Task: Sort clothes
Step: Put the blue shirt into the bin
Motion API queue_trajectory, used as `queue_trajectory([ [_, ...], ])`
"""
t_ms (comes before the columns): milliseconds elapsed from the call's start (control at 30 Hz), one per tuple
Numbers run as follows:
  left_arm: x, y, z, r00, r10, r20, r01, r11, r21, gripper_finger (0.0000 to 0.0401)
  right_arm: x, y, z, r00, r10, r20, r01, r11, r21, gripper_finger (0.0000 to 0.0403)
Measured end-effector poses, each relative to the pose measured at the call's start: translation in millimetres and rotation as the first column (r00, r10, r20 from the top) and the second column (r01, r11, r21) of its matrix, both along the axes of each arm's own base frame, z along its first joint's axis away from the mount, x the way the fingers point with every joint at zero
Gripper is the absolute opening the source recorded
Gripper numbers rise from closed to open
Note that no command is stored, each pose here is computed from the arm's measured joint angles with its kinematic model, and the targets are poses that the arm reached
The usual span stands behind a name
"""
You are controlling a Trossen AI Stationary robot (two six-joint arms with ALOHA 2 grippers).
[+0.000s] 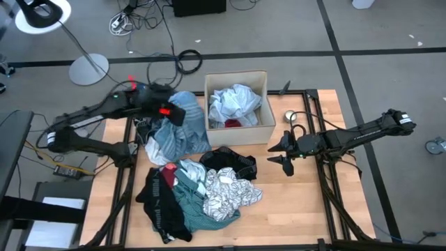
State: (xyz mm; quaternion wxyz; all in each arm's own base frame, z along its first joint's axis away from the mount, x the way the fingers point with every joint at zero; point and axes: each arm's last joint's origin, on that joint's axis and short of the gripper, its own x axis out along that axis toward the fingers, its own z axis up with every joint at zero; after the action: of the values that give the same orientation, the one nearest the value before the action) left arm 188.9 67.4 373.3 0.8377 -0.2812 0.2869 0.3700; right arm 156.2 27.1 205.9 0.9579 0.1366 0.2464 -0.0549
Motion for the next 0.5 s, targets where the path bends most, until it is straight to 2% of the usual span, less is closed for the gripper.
queue_trajectory([
  [233, 4, -18, 66, 0.981, -0.066, 0.180, 0.033, 0.983, 0.182, 0.0000, 1, 0, -1, 1.000, -0.017, -0.003, 0.017, 1.000, -0.012, 0.0197],
  [400, 20, -17, 112, 0.931, -0.158, 0.330, 0.044, 0.944, 0.328, 0.0000, 2, 0, -1, 1.000, -0.018, -0.005, 0.018, 1.000, -0.013, 0.0197],
  [500, 35, -15, 133, 0.908, -0.205, 0.366, 0.047, 0.916, 0.398, 0.0000, 2, 0, -1, 1.000, -0.019, -0.004, 0.019, 1.000, -0.014, 0.0197],
])
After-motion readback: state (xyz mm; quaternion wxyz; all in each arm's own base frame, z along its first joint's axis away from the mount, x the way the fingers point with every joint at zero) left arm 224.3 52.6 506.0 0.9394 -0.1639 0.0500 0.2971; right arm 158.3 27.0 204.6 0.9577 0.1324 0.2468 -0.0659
